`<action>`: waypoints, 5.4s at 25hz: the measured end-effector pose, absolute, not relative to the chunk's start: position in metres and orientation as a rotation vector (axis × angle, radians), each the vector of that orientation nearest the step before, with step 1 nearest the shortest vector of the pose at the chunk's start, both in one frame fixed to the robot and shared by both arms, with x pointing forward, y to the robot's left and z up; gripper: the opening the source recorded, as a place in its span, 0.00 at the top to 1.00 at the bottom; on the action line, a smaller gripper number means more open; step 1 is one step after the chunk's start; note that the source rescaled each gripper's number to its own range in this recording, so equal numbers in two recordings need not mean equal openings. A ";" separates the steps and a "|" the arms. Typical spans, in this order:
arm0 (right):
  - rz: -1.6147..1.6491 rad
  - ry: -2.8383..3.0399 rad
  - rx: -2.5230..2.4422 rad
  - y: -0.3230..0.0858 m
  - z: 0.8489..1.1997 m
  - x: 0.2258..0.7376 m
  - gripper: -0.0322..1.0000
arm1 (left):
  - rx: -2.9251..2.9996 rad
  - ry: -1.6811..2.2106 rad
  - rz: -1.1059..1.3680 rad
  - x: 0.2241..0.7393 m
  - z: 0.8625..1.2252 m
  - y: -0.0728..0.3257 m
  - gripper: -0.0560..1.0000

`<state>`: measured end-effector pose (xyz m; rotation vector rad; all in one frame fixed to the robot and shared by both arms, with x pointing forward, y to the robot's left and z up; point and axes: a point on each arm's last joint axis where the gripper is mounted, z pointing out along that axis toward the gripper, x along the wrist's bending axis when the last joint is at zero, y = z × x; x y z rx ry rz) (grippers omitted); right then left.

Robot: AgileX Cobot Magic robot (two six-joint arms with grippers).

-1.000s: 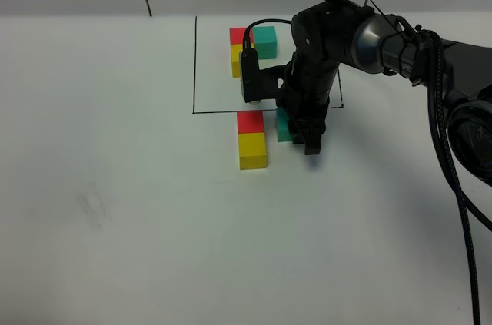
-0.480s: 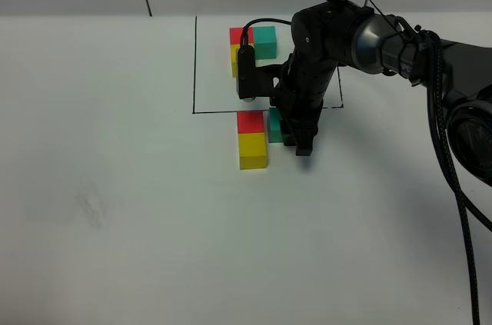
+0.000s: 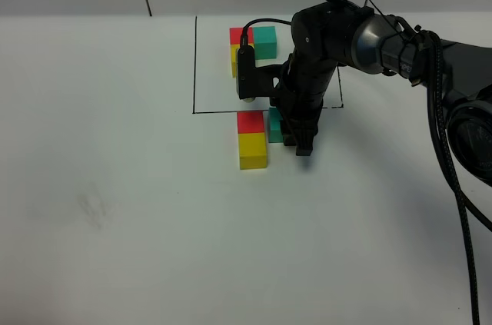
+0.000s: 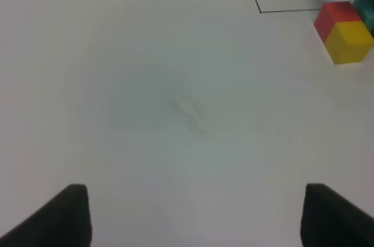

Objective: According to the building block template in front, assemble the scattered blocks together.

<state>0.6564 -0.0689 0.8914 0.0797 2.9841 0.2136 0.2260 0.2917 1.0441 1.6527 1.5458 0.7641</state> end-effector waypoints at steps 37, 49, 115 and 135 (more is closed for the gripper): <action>0.089 2.981 0.080 -0.068 0.891 0.653 0.72 | 1.653 1.545 0.763 0.226 1.044 0.292 0.31; 0.113 2.977 0.068 -0.066 0.891 0.653 0.72 | 1.652 1.546 0.763 0.226 1.044 0.292 0.31; 0.205 2.957 -0.024 -0.057 0.891 0.652 0.62 | 1.652 1.546 0.762 0.226 1.044 0.292 0.31; 0.073 2.954 -0.021 -0.068 0.899 0.653 0.18 | 1.652 1.545 0.762 0.226 1.044 0.292 0.31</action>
